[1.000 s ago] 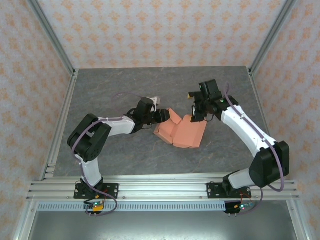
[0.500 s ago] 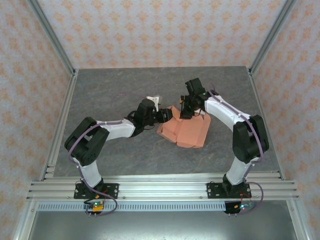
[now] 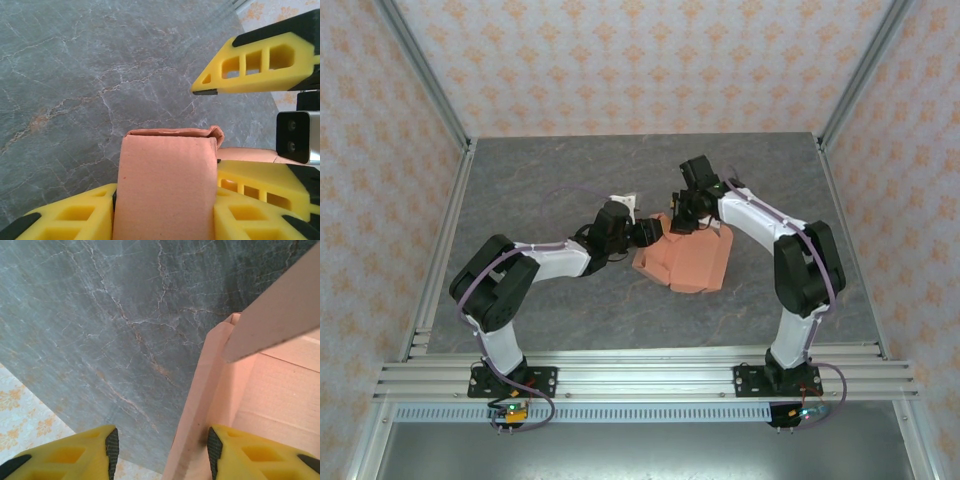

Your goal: Fold the paper box

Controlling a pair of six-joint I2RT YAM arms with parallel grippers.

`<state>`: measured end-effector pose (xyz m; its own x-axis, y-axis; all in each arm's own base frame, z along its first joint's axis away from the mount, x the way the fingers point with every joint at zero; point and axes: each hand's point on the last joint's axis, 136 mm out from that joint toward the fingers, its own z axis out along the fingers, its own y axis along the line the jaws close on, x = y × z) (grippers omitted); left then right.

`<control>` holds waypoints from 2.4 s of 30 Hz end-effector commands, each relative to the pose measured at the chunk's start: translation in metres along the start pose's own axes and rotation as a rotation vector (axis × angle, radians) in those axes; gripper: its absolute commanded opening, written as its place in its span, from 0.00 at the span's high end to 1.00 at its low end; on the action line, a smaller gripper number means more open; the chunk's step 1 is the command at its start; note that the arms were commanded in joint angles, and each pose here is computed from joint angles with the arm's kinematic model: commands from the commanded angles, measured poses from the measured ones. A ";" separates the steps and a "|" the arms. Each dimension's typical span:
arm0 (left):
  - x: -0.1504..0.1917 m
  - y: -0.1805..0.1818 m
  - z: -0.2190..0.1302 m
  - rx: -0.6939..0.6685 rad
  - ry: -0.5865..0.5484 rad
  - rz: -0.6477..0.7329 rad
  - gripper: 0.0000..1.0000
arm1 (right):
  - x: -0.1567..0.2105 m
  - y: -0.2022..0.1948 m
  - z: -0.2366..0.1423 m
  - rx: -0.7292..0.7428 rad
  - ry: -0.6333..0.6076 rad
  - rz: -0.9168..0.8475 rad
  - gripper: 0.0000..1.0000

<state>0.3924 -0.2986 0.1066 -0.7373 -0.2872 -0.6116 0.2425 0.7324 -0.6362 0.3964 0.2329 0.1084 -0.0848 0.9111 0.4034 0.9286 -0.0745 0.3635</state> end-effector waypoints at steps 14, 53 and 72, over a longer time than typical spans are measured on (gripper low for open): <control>-0.020 -0.017 -0.008 -0.017 -0.111 0.084 0.59 | 0.013 0.009 -0.040 0.044 -0.078 -0.072 0.38; -0.035 -0.062 -0.027 0.217 -0.158 0.035 0.30 | -0.014 0.024 0.027 -0.009 -0.111 -0.114 0.96; -0.030 0.090 -0.088 -0.199 -0.189 -0.154 0.27 | -0.001 0.004 0.025 0.088 -0.174 -1.329 0.96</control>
<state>0.3840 -0.1881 0.1254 -0.6274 -0.4951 -0.6010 0.0717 0.7317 -0.6778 0.4192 0.2342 0.0861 -0.8247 0.5231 -0.2150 0.4052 0.8118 0.4206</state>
